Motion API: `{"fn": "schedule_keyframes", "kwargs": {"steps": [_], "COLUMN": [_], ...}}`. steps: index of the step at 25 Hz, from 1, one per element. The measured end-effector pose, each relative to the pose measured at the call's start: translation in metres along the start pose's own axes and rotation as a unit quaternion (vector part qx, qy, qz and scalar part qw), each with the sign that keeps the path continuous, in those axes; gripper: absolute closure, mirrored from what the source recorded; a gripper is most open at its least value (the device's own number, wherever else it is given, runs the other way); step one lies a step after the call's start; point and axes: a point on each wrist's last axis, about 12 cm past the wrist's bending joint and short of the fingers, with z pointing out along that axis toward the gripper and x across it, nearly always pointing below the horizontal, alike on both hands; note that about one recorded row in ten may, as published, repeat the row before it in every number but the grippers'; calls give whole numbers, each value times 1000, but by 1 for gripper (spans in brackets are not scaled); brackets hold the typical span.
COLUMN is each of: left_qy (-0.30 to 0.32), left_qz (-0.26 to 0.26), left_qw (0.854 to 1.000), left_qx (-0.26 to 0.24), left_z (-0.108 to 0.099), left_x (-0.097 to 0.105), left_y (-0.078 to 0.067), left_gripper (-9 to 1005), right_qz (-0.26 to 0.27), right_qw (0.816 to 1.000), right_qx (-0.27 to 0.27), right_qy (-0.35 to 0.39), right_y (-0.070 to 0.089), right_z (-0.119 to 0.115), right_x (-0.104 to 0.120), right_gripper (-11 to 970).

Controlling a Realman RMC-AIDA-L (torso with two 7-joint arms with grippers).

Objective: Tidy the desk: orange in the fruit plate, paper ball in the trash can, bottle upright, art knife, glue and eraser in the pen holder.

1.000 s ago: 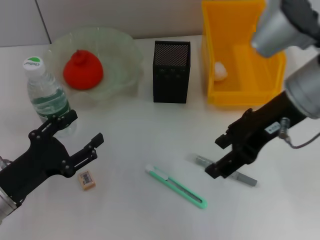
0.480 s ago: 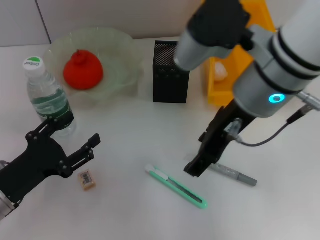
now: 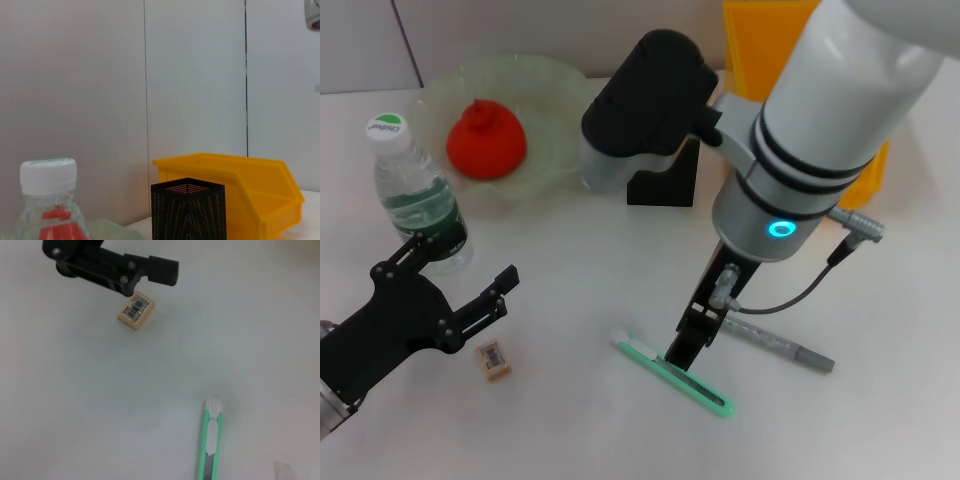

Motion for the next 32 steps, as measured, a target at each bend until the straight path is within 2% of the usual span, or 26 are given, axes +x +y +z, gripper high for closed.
{"fn": "schedule_keyframes", "kwargs": {"steps": [5,15,32], "left_qy": [0,-3,-2], "left_qz": [0,2,2], "left_qw": [1000,1000,1000], "left_qx": [0,-3,-4], "left_z": [0,1,1], "left_x": [0,-1,-1], "left_y": [0,2,2], "left_gripper": [190,190,191], "right_qz": [6,36,-6], "right_qw": [1000,999,1000], "right_qx": [-6,-27,-1], "right_qy": [6,2,9], "right_y": [1,-7,1], "right_z": [8,28,47], "right_x": [-1,-8,-27], "right_gripper": [197,210,232]}}
